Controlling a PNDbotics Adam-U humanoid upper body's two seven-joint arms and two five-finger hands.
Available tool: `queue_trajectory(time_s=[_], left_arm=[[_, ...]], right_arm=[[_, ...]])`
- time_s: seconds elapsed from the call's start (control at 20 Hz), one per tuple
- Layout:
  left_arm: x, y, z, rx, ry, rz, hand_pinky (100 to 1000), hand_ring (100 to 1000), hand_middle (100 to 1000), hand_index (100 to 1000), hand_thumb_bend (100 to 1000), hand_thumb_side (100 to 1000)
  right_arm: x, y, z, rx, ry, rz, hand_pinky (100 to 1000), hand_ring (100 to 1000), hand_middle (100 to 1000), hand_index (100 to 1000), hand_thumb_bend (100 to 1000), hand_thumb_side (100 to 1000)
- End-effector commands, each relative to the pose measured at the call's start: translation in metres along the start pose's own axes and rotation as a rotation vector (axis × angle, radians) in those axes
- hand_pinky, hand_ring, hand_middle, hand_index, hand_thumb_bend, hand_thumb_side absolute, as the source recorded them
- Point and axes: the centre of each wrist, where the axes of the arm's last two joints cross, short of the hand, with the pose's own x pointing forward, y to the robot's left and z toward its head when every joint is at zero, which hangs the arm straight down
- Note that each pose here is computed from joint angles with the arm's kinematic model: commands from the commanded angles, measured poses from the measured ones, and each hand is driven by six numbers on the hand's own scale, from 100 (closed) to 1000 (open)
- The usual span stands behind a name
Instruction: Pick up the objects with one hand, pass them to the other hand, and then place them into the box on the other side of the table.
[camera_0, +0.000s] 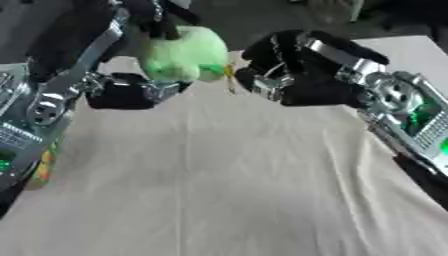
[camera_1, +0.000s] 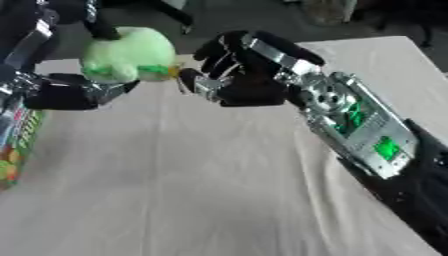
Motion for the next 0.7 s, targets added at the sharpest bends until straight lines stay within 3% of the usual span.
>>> queue_trajectory(time_s=[0.05, 0.35, 0.7], left_arm=[[-0.012, 0.016, 0.006, 0.031, 0.037, -0.05, 458, 446, 337, 394, 395, 100], [-0.028, 0.025, 0.025, 0.065, 0.122, -0.085, 458, 446, 335, 393, 386, 100], [-0.053, 0.044, 0.07, 0.084, 0.294, -0.164, 458, 448, 336, 394, 374, 100]], right_arm=[[0.003, -0.012, 0.005, -0.028, -0.034, 0.021, 727, 722, 641, 753, 337, 434], [-0.001, -0.018, 0.009, -0.072, -0.041, 0.022, 725, 716, 630, 749, 337, 426], [-0.011, -0.023, 0.017, -0.183, 0.01, 0.004, 713, 683, 590, 719, 330, 364]])
